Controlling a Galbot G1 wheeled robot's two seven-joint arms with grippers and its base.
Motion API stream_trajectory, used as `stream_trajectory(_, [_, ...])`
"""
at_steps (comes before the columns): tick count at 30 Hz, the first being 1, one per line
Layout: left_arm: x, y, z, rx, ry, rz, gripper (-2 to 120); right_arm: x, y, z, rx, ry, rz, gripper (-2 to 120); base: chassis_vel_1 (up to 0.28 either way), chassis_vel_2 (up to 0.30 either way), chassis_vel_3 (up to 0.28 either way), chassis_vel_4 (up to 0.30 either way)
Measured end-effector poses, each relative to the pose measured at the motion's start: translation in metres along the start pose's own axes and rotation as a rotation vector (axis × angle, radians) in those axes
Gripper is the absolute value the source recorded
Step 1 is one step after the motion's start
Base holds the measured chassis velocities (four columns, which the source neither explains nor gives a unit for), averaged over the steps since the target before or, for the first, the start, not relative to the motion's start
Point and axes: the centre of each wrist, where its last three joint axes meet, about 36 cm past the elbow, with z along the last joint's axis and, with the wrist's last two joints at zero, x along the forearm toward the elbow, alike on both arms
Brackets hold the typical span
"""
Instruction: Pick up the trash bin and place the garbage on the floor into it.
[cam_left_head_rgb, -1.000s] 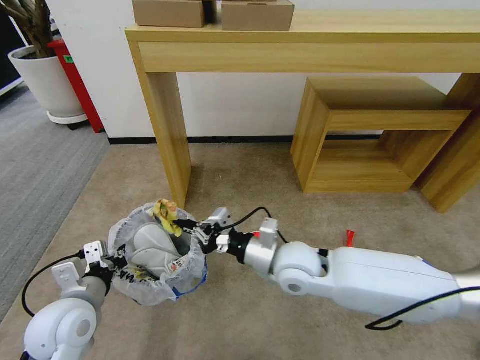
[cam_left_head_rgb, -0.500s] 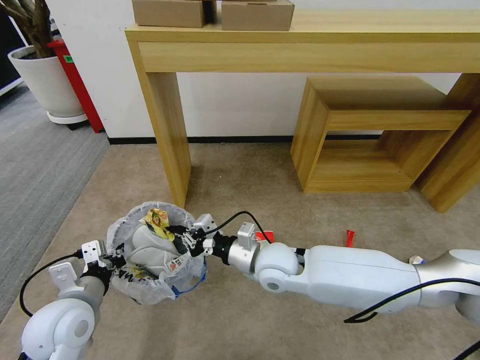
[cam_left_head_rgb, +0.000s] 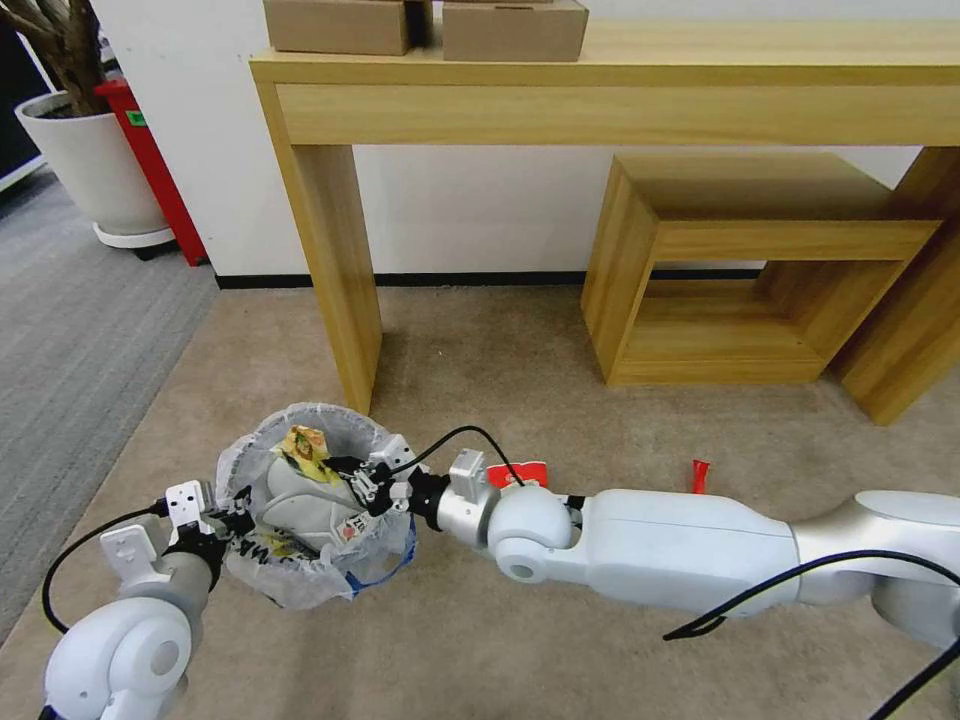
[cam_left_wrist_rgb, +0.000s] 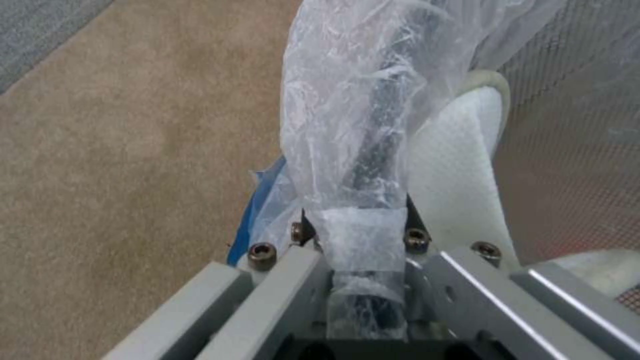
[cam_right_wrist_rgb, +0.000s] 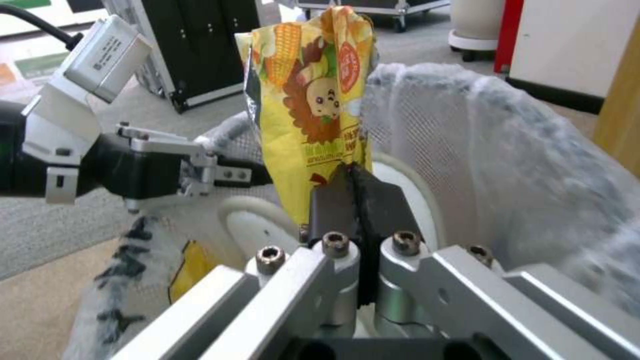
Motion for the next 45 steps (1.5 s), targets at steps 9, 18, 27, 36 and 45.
stream_trajectory(9, [0.001, 0.0, 0.001, 0.002, -0.003, 0.001, 1, -0.006, 0.001, 0.0, 0.016, 0.005, 0.003, 28, 0.0, 0.0, 0.0, 0.0])
stream_trajectory(18, [-0.003, 0.003, 0.004, 0.003, 0.006, -0.012, 1, 0.013, -0.007, -0.012, -0.004, -0.03, 0.046, 63, 0.0, 0.0, 0.0, 0.0])
stream_trajectory(27, [-0.008, 0.007, 0.006, -0.002, 0.012, -0.026, 1, 0.049, -0.026, -0.042, -0.048, -0.15, 0.147, 91, 0.0, 0.0, 0.0, 0.0])
stream_trajectory(36, [-0.009, 0.008, 0.006, -0.004, 0.015, -0.03, 1, 0.103, -0.062, -0.048, -0.094, -0.271, 0.396, 100, 0.0, 0.0, 0.0, 0.0])
stream_trajectory(45, [0.0, 0.015, 0.004, 0.0, 0.0, -0.058, 1, 0.185, -0.093, -0.048, -0.059, -0.29, 0.761, 100, 0.0, 0.0, 0.0, 0.0])
